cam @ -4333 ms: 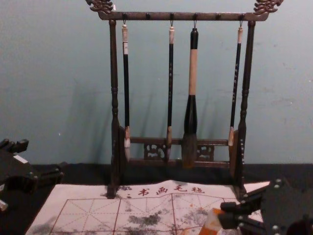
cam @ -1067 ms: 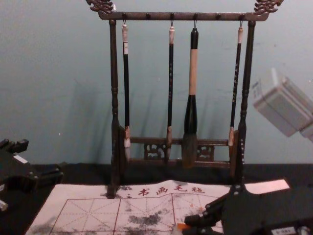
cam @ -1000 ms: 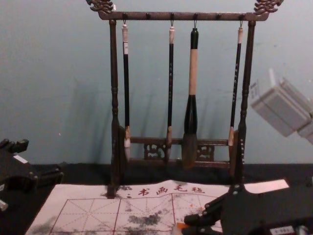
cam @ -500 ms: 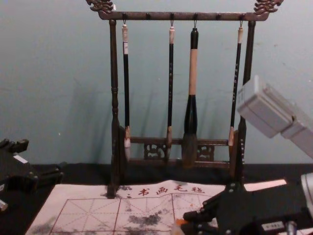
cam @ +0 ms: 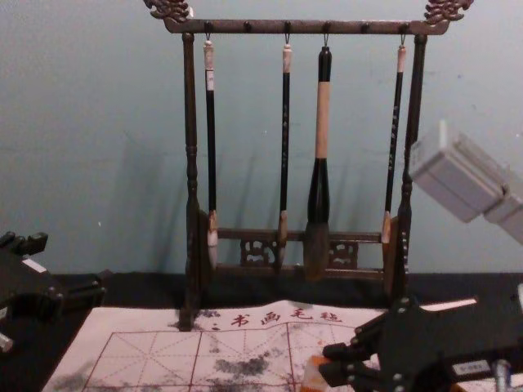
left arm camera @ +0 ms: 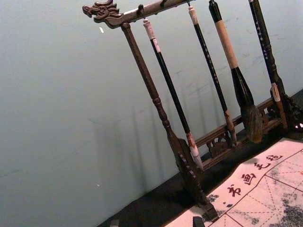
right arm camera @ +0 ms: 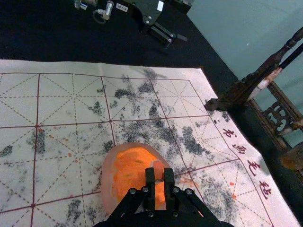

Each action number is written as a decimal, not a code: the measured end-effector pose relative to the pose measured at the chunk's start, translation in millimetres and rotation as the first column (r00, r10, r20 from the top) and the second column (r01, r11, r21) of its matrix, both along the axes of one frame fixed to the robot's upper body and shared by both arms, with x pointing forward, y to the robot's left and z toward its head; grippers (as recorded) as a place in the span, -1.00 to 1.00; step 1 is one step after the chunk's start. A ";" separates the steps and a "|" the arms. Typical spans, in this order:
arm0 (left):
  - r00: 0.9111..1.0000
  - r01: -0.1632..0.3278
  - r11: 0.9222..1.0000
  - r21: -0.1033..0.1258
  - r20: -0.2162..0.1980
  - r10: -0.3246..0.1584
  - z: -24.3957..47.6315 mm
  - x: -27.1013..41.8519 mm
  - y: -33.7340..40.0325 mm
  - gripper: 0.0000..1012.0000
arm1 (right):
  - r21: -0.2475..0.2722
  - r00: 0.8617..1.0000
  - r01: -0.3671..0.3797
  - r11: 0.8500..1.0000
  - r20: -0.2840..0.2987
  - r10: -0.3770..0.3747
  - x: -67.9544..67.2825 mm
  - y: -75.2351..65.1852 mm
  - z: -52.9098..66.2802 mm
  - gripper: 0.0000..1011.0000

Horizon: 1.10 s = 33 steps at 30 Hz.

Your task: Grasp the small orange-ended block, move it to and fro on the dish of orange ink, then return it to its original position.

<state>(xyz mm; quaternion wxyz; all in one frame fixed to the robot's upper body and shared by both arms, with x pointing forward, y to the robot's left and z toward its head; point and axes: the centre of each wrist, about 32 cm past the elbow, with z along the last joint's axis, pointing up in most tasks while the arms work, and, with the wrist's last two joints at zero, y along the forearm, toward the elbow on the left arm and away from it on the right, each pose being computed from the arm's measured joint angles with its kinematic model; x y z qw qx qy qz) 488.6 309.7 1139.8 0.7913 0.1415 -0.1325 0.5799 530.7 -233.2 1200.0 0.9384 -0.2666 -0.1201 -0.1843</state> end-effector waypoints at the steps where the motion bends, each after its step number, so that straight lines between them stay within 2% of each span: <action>1: 1.000 0.000 1.000 0.000 0.000 0.000 0.0 0.0 0.0 0.98 | -0.001 1.000 0.000 1.000 0.000 0.000 -0.5 -0.7 0.3 -0.84; 20: 1.000 0.000 1.000 0.000 0.000 0.000 0.0 0.0 0.0 0.98 | 0.012 0.999 -0.031 0.999 -0.011 0.031 -18.7 -10.6 3.8 -0.84; 33: 1.000 0.000 1.000 0.000 0.000 0.000 0.0 0.0 0.0 0.98 | 0.004 0.998 -0.054 0.999 -0.018 0.055 -17.8 -1.8 0.9 -0.84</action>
